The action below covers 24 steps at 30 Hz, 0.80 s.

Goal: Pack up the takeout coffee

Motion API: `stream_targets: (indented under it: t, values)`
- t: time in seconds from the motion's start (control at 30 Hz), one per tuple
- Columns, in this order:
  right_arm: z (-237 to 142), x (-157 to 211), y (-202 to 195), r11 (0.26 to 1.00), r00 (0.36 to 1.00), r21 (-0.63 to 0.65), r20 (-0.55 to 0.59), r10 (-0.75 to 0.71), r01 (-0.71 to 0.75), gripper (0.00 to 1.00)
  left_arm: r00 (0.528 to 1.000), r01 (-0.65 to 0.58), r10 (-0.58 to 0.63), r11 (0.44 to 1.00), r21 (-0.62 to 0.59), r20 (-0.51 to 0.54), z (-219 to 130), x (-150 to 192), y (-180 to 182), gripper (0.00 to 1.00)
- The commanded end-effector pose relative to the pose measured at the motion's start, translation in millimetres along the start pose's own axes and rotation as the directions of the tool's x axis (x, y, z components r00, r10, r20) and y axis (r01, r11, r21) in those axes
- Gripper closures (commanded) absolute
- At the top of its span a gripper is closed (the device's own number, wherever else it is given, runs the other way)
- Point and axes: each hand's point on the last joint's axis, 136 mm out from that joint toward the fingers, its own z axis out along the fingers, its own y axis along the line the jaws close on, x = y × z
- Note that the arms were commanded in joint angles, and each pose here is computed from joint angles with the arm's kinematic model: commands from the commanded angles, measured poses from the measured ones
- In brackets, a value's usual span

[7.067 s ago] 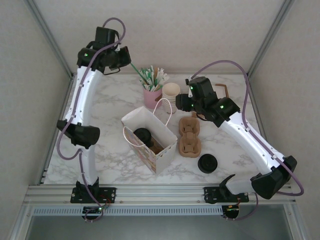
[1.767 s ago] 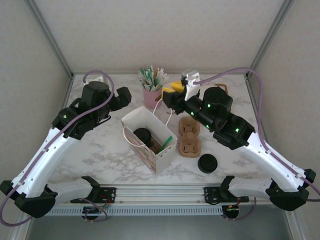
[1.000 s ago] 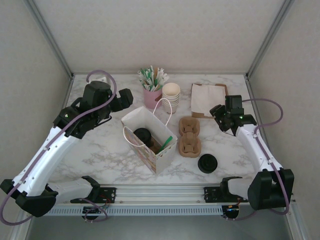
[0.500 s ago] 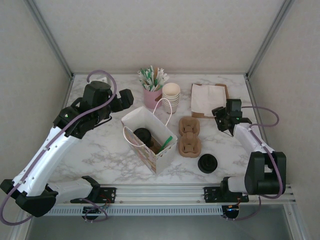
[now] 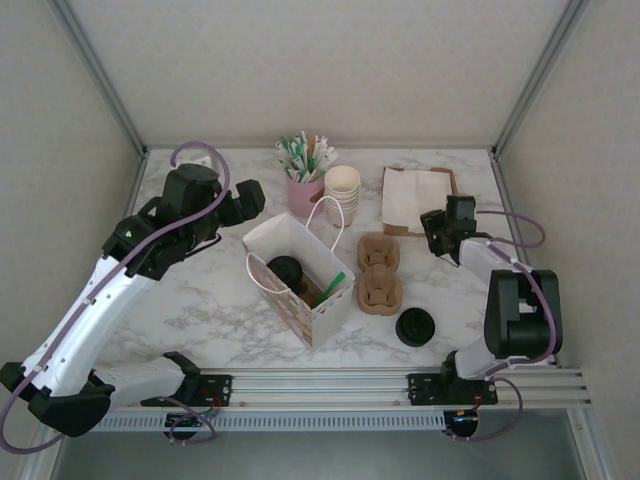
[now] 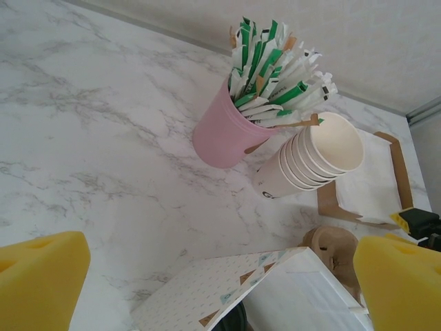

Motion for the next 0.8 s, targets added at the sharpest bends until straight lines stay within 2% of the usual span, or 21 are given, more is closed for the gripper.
stream_targets:
  t: [0.0, 0.43, 0.77]
  values:
    - [7, -10, 17, 0.998, 0.999, -0.055, 0.023, 0.024, -0.023, 0.51, 1.0, -0.003, 0.003, 1.0, -0.016, 0.021, -9, -6, 6, 0.02]
    - [14, -16, 24, 0.995, 0.998, -0.096, 0.047, 0.035, -0.03, 0.65, 1.0, -0.009, 0.009, 1.0, -0.022, 0.02, -9, -6, 6, 0.02]
    - [22, -18, 26, 0.991, 0.997, -0.122, 0.051, 0.061, -0.054, 0.65, 1.0, -0.008, 0.008, 1.0, -0.02, 0.02, -8, -7, 5, 0.02]
